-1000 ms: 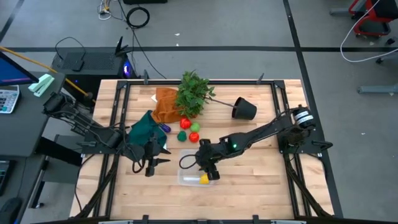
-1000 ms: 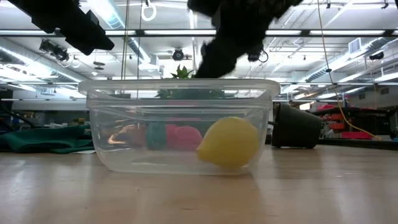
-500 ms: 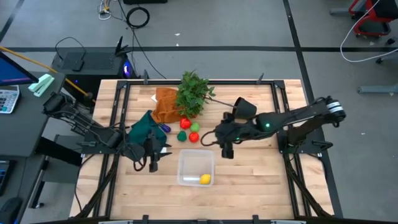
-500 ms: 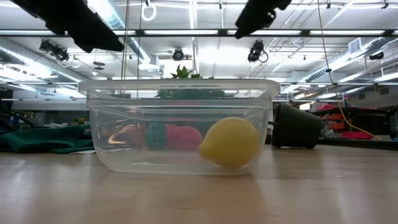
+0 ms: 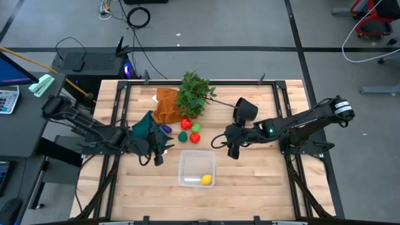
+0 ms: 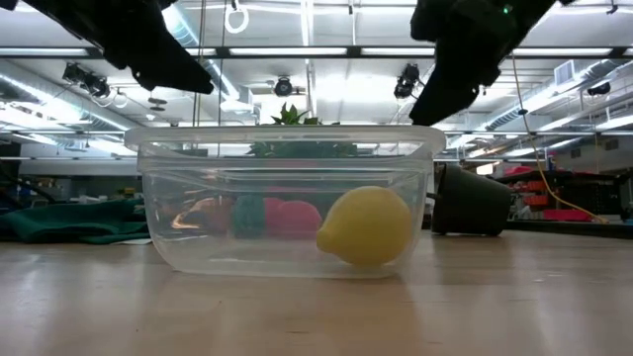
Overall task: Pick and placing Produce into tupperware
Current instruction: Put the purple eggplant into the transparent bin
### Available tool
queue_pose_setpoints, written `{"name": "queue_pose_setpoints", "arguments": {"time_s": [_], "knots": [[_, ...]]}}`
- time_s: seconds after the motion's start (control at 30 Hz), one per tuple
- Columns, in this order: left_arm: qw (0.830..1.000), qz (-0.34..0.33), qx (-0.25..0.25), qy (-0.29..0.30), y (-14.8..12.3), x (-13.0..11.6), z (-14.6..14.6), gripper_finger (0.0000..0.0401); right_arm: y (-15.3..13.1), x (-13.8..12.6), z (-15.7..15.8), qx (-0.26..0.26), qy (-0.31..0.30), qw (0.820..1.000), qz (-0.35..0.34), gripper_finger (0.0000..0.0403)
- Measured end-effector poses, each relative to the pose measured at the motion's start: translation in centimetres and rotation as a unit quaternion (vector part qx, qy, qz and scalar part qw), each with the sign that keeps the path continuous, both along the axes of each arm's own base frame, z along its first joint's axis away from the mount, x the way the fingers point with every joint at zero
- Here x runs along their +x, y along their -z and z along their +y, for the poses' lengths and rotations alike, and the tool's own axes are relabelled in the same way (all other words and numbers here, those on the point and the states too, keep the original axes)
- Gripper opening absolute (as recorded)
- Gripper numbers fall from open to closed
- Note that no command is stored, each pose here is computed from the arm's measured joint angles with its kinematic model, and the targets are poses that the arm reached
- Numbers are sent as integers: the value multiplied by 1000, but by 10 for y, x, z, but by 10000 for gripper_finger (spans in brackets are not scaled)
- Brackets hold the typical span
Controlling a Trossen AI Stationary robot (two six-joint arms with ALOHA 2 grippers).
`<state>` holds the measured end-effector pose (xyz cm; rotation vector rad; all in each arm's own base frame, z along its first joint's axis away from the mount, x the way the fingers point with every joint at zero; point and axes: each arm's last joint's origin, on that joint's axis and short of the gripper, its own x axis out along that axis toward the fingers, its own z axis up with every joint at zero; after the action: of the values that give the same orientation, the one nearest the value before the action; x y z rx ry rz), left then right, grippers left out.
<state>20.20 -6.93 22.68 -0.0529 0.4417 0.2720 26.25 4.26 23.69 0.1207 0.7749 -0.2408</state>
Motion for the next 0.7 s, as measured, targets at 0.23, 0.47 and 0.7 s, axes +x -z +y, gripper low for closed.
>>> {"name": "queue_pose_setpoints", "arguments": {"time_s": [0.23, 0.47, 0.7], "knots": [[999, 1, 0, -39, 0, 5, 16, 150, 6, 3, -8, 3, 2, 1000, -23, 195], [998, 11, -7, -65, 2, 8, 33, 146, 2, 8, -18, -6, -9, 999, -49, 195], [993, 51, -23, -101, 8, 7, 55, 151, -1, 11, -24, -10, -25, 998, -63, 195]]}}
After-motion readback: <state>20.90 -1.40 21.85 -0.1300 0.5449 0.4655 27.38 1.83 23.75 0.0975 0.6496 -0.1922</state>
